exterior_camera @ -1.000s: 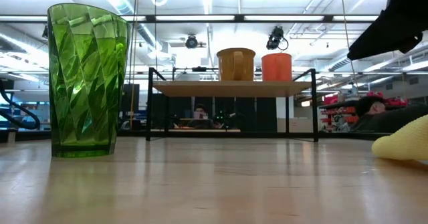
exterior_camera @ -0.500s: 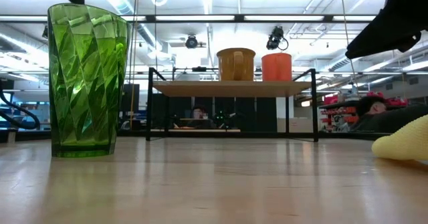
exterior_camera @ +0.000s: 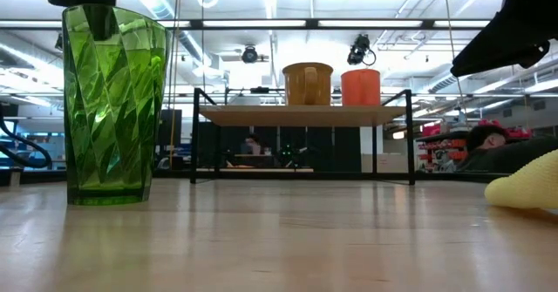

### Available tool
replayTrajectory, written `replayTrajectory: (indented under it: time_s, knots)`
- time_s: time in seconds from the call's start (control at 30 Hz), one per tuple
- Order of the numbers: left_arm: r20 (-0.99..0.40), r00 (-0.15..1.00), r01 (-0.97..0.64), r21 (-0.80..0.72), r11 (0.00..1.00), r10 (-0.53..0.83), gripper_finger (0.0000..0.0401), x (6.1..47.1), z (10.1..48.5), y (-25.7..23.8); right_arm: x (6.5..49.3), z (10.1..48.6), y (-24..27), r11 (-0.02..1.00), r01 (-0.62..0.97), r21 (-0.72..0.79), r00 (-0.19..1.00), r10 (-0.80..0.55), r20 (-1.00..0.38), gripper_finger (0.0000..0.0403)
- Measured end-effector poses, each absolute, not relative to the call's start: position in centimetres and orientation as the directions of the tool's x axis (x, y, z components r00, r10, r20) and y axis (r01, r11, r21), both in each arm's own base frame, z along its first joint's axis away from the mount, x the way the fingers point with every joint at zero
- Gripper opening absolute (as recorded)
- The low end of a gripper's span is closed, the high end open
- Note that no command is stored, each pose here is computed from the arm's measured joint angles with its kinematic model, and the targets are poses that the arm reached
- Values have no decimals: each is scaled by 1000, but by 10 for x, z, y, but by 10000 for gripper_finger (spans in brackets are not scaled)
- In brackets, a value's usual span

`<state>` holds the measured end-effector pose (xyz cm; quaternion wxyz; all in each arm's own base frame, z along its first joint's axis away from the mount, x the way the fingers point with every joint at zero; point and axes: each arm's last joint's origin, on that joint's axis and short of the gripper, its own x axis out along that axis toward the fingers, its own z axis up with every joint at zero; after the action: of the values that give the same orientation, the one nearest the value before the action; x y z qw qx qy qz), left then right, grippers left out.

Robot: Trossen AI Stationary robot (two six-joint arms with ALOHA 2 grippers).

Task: Stack small to large cups/mugs on shelf
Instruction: Put the green cup on the shelf

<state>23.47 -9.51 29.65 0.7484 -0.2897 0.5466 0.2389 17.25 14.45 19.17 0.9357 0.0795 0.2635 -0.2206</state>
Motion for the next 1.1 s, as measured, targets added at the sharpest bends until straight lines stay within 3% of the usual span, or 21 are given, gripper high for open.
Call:
replayTrajectory:
  time_s: [0.33, 0.9, 1.1]
  knots:
    - [-959, 275, -709, -155, 688, 68, 99, 240, 295, -83, 173, 192, 145, 889, 456, 39, 766, -369, -527, 117]
    - [-954, 296, -696, -176, 696, 55, 101, 241, 297, -82, 173, 192, 145, 889, 456, 40, 766, -368, -527, 117]
    - [-973, 218, -715, -102, 692, 82, 103, 233, 295, -79, 173, 192, 145, 889, 456, 40, 766, -369, -527, 117]
